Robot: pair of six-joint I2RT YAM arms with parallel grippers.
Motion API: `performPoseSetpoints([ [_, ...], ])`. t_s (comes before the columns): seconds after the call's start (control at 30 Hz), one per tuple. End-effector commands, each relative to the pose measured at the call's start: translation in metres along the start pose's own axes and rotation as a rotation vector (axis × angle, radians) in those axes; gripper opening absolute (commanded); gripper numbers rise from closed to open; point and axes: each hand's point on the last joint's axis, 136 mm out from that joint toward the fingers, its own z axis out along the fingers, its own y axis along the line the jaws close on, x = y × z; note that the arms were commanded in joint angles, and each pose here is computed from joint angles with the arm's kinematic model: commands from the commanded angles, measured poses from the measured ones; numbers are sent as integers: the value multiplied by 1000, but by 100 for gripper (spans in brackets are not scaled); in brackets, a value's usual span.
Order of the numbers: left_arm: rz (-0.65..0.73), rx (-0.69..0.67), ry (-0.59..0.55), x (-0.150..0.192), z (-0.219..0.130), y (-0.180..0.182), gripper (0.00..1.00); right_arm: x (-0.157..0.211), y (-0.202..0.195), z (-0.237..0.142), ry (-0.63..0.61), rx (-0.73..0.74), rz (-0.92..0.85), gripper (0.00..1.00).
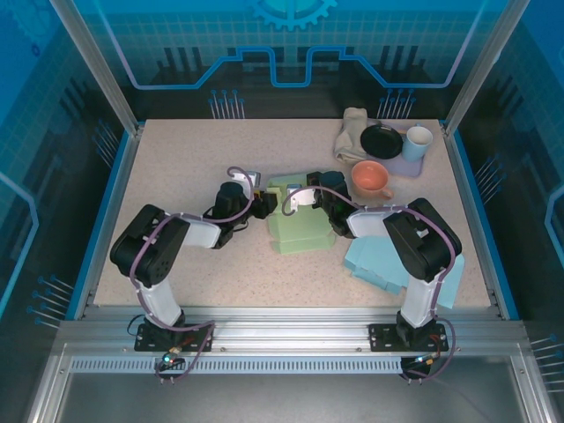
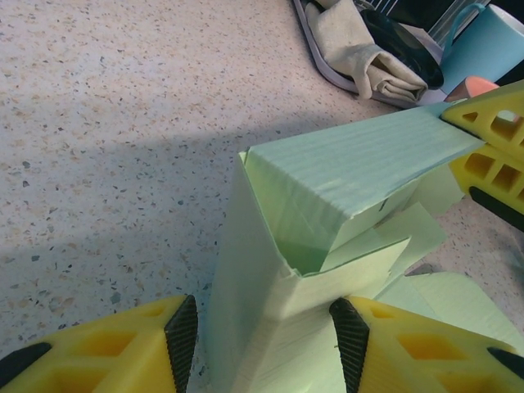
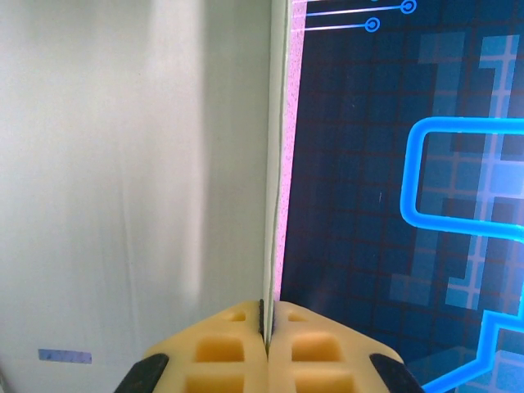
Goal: Fold the paper box
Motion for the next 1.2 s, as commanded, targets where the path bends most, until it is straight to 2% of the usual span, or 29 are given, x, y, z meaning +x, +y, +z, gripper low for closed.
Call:
performPoseSetpoints([
  [0.0, 11, 16, 8, -2, 8, -2, 51, 4, 12, 2, 4, -27, 6, 0],
  [0.57, -16, 7, 84, -1, 24, -3, 47, 3, 14, 1, -8, -41, 11, 0],
  [0.77, -34, -85, 100, 0, 29, 7, 44, 2, 13, 1, -10, -40, 13, 0],
  [0.97, 6, -193, 125, 9, 36, 8, 44, 2, 13, 0, -10, -40, 15, 0],
  [1.17, 15, -312, 118, 8, 37, 17, 40, 2, 12, 0, -9, -40, 18, 0],
])
